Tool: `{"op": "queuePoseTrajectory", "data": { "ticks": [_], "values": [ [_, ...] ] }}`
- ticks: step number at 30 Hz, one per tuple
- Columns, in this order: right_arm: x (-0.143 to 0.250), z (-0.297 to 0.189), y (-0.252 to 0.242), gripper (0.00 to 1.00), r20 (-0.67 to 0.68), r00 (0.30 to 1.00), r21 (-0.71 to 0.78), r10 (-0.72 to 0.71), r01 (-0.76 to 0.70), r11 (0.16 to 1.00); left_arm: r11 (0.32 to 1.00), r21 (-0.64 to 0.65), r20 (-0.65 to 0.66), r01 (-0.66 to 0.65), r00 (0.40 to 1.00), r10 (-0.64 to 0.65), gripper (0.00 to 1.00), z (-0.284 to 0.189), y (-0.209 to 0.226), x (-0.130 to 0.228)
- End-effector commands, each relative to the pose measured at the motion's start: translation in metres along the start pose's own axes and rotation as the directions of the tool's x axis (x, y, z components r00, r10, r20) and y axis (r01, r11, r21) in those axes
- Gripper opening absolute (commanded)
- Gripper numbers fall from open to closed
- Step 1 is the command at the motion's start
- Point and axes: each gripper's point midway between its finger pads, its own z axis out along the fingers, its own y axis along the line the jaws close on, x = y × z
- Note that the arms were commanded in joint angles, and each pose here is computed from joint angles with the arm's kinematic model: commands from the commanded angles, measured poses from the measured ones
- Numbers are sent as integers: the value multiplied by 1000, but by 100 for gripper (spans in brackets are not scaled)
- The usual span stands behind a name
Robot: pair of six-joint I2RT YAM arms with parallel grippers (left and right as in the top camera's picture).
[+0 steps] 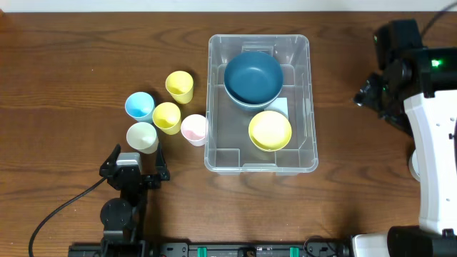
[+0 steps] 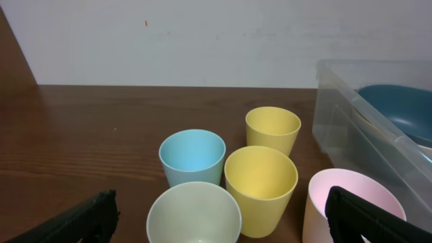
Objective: Pack container
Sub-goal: 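Release the yellow bowl and move the right gripper to the white bowls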
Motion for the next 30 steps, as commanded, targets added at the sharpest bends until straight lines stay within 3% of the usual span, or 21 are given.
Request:
{"op": "queuePoseTrajectory", "data": {
  "ticks": [1,7,13,17,24,30],
  "values": [
    [8,36,-15,99,-77,993,41,92,-89,995,1000,-5,-53,-16,998,16,98,1,2,18],
    [16,97,-2,99,-225,966,-108,127,-154,982,1000,-5,-53,-16,998,16,98,1,2,18],
    [15,140,-35,99,-253,934,-57,251,-274,960,1000,-5,-53,-16,998,16,98,1,2,18],
    [10,154,-46,99,-227,936,-48,269,-287,957,1000,-5,-53,-16,998,16,98,1,2,18],
    [-16,165,-90,99,-60,941,104,334,-327,939,1000,-5,-53,-16,998,16,98,1,2,18],
    [-22,179,-92,99,-37,960,76,278,-275,958,1000,-5,-53,-16,998,15,98,1,2,18]
  ]
}}
